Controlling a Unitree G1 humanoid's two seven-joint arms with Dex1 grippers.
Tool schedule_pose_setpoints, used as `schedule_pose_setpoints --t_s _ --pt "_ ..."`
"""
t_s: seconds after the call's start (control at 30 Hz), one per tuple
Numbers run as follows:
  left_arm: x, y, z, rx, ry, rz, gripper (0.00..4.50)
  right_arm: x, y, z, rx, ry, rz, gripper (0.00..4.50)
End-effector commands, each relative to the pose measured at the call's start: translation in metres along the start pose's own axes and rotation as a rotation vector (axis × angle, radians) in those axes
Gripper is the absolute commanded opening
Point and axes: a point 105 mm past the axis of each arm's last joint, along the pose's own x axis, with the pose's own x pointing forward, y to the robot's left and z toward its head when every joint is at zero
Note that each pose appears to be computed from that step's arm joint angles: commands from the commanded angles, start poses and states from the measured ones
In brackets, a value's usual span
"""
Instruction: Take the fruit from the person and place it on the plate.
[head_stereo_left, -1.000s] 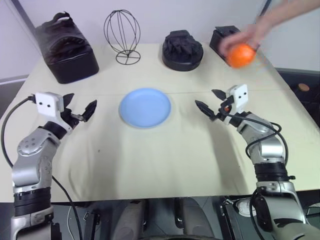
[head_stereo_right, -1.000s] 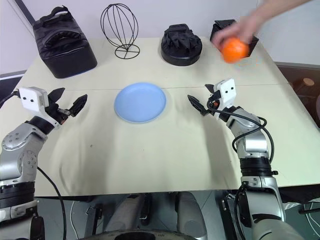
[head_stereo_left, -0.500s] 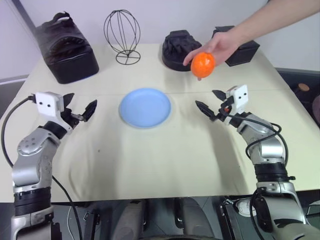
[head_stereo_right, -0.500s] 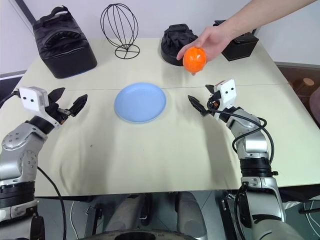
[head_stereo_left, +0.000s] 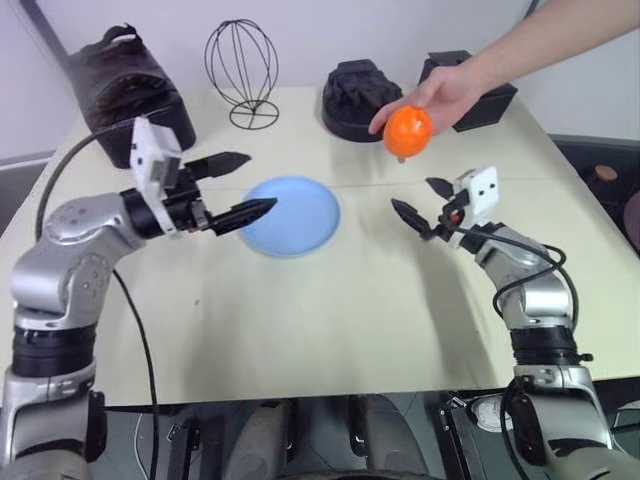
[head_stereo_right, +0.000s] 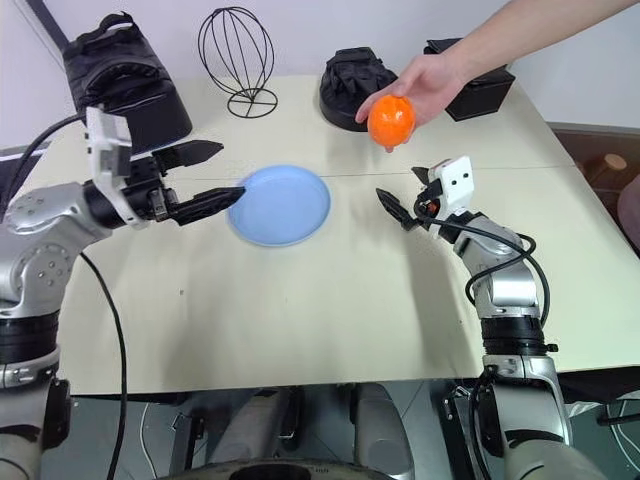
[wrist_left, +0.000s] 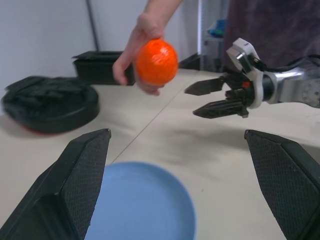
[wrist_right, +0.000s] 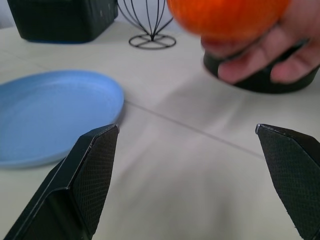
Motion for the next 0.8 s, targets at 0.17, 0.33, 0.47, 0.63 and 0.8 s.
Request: schedule_pose_setpoints --t_s 0.17,0.33,0.47,0.63,0.8 --pt "0.009 0.001 -0.011 -0.024 0.009 -0.041 4.49 0.004 0.004 0.053 -0.101 -0.105 0.019 4.5" --pt "0.01 -0.005 -0.02 -0.052 0.034 -0.075 4.49 0.013 0.001 0.049 -0.069 -0.098 0.019 4.5" --pt "0.011 -0.007 -0.022 -0.053 0.031 -0.069 4.49 0.022 -0.007 0.047 -0.032 -0.105 0.008 4.5" --pt "0.01 -0.008 -0.025 -0.057 0.03 -0.046 4.49 0.036 -0.013 0.056 0.016 -0.145 0.005 4.5" --pt "0.008 -0.011 -0.028 -0.055 0.033 -0.029 4.49 0.047 -0.016 0.061 0.027 -0.167 0.003 4.5"
